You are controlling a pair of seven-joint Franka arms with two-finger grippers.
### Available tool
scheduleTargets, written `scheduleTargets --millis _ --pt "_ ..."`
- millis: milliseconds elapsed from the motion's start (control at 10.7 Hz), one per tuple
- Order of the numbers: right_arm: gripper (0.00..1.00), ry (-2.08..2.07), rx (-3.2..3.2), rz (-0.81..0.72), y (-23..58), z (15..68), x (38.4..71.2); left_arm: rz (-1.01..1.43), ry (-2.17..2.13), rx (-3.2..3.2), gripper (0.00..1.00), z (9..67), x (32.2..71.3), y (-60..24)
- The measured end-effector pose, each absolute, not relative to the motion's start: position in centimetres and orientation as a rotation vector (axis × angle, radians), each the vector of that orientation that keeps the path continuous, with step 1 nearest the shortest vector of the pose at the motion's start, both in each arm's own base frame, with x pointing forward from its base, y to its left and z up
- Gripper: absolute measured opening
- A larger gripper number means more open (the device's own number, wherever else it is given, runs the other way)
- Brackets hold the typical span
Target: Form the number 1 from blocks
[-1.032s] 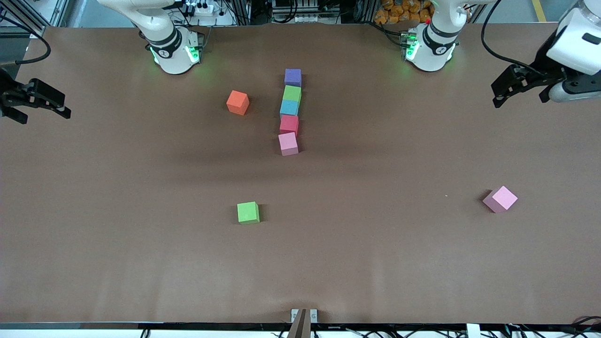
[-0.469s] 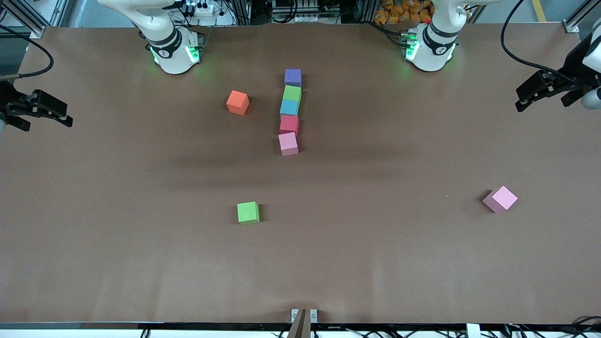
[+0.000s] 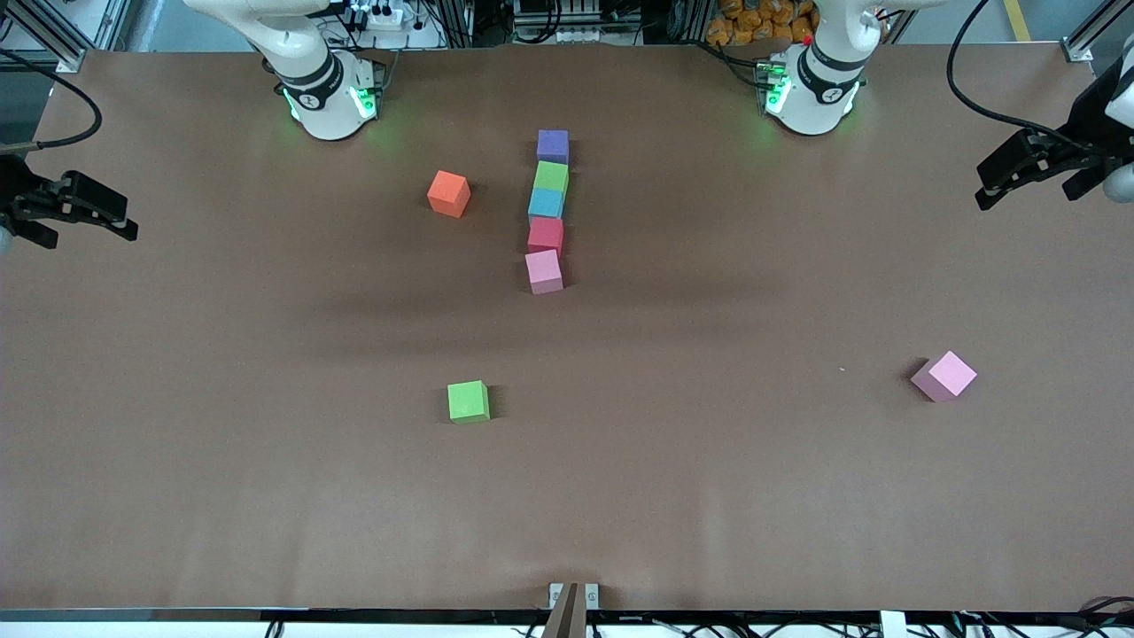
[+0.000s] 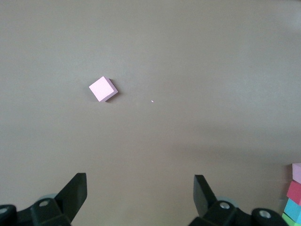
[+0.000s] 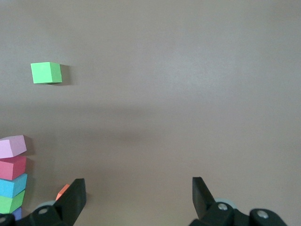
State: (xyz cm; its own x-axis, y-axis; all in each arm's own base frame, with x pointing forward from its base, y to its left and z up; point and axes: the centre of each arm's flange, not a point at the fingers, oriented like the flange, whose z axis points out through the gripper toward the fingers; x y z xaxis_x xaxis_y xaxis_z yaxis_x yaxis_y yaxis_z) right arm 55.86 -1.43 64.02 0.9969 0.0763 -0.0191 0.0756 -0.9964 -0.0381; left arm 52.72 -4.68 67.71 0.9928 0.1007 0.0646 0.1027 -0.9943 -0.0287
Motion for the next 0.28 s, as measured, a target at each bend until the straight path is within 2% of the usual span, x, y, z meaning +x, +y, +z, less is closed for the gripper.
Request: scheduleTargets --millis 282 --pt "1.0 -0.117 -3.102 0.032 -1.43 64.01 55.86 -0.095 -0.158 -3.104 1.0 67.64 52.74 -4.7"
